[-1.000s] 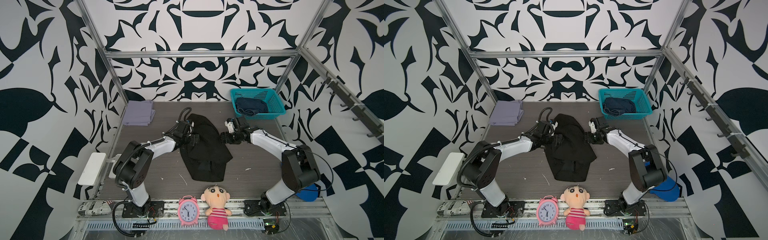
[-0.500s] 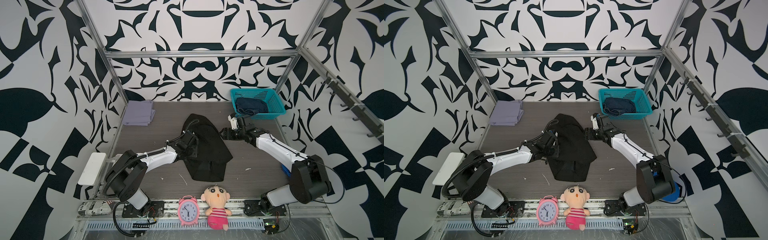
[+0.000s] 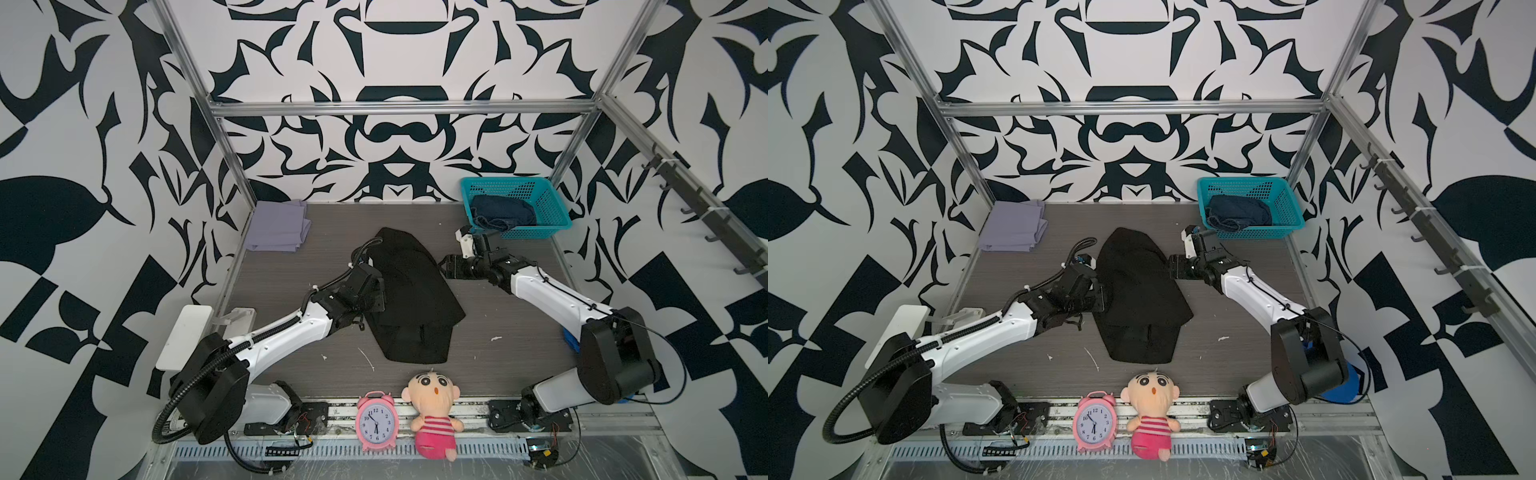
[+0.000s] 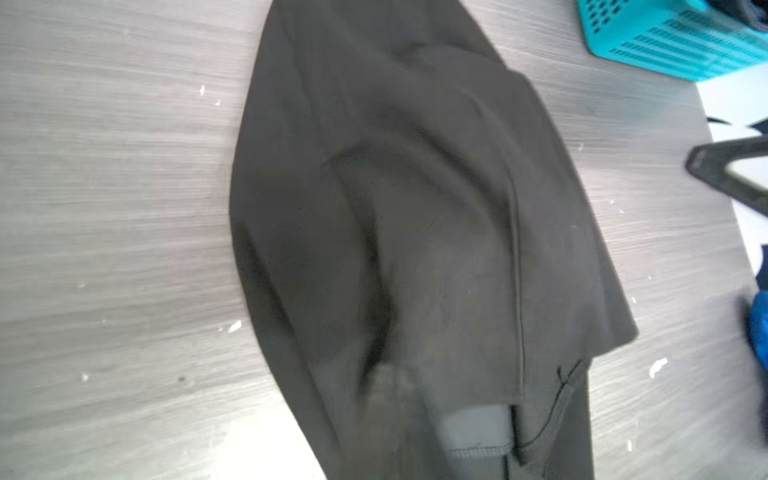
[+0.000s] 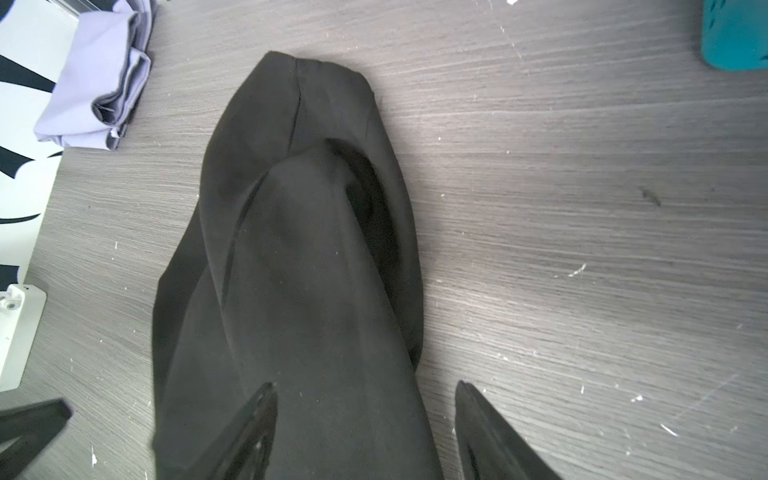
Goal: Fold and stack skirts
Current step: Flatten out the skirt at the center of the table.
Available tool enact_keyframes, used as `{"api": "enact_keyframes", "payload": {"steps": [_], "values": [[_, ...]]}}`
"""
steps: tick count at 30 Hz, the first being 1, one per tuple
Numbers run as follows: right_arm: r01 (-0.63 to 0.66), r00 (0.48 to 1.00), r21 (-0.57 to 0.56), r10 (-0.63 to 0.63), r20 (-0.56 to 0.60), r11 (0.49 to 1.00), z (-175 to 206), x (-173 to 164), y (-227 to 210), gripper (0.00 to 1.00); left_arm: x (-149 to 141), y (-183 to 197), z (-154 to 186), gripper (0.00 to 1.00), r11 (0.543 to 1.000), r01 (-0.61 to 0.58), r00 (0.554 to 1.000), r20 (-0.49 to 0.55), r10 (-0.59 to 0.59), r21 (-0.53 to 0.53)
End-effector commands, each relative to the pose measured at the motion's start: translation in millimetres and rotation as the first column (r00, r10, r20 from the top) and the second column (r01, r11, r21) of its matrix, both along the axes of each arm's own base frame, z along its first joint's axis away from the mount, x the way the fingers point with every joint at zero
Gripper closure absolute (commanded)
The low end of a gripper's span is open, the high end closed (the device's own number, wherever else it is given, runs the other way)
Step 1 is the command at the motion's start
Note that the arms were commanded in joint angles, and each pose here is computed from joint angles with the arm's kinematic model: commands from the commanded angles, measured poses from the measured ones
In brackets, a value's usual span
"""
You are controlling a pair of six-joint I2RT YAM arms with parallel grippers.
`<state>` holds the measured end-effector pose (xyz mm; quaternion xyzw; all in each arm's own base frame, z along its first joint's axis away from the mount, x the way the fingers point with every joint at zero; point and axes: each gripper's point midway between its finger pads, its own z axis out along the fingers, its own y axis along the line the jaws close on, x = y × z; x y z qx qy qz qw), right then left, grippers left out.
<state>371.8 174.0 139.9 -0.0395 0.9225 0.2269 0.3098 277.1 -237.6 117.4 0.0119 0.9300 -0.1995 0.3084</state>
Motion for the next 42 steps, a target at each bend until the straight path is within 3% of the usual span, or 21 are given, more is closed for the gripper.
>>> {"api": "enact_keyframes", "payload": {"steps": [1, 3, 5, 7, 8, 10, 11, 14, 16, 17, 19, 21, 25, 31, 37, 42], "values": [[-0.006, 0.998, 0.011, 0.006, 0.056, 1.0, 14, 8, 2, 0.29, -7, 1, -20, 1.0, 1.0, 0.002, 0.999, -0.044, -0.002, 0.003], [-0.011, 0.999, 0.012, 0.01, 0.048, 1.0, 12, 7, 3, 0.29, -6, -6, -28, 1.0, 1.0, 0.014, 0.998, -0.056, -0.014, -0.01], [-0.016, 0.999, 0.016, 0.015, 0.044, 1.0, 11, 6, 4, 0.29, -4, -5, -41, 0.7, 1.0, -0.01, 0.996, -0.088, 0.011, 0.015], [-0.016, 0.999, 0.017, 0.015, 0.046, 1.0, 11, 5, 4, 0.29, -3, -10, -51, 0.7, 0.999, 0.022, 0.993, -0.113, -0.017, 0.043], [-0.016, 0.999, 0.018, 0.015, 0.048, 1.0, 11, 4, 3, 0.29, -3, -10, -55, 0.65, 0.998, 0.03, 0.992, -0.123, -0.023, 0.058], [-0.015, 0.999, 0.017, 0.014, 0.05, 1.0, 11, 4, 3, 0.29, 0, -5, -64, 0.32, 0.995, 0.014, 0.991, -0.136, 0.0, 0.099], [-0.016, 0.999, 0.015, 0.016, 0.052, 1.0, 11, 4, 2, 0.3, 1, -3, -68, 0.24, 0.994, 0.007, 0.99, -0.144, 0.009, 0.112], [-0.017, 0.998, 0.012, 0.016, 0.056, 1.0, 11, 3, 2, 0.3, 4, -7, -75, 0.18, 0.993, 0.018, 0.988, -0.155, 0.0, 0.116], [-0.018, 0.998, 0.014, 0.017, 0.058, 1.0, 10, 4, 2, 0.3, 6, -12, -78, 0.22, 0.994, 0.029, 0.988, -0.152, -0.013, 0.103], [-0.021, 0.998, 0.016, 0.02, 0.057, 1.0, 10, 4, 3, 0.3, 7, -16, -78, 0.29, 0.995, 0.037, 0.988, -0.15, -0.022, 0.093], [-0.021, 0.998, 0.016, 0.02, 0.053, 1.0, 8, 5, 4, 0.3, 8, -24, -78, 0.47, 0.995, 0.065, 0.987, -0.149, -0.054, 0.069], [-0.024, 0.998, 0.016, 0.023, 0.05, 1.0, 8, 4, 4, 0.3, 10, -32, -75, 0.7, 0.994, 0.092, 0.985, -0.151, -0.083, 0.056], [-0.022, 0.998, 0.017, 0.021, 0.057, 1.0, 10, 4, 3, 0.3, 13, -39, -62, 1.0, 0.992, 0.117, 0.985, -0.136, -0.111, 0.041], [-0.015, 0.996, 0.007, 0.014, 0.083, 1.0, 18, 5, 1, 0.3, 16, -48, -15, 1.0, 0.988, 0.15, 0.987, -0.053, -0.152, -0.028], [0.022, 0.991, -0.016, -0.019, 0.131, 1.0, 31, 8, -8, 0.3, 16, -76, 56, 1.0, 0.962, 0.247, 0.969, 0.053, -0.242, -0.118], [0.077, 0.987, -0.018, -0.074, 0.139, 0.997, 38, 10, -21, 0.3, 6, -114, 108, 1.0, 0.886, 0.384, 0.923, 0.14, -0.358, -0.261]]}}
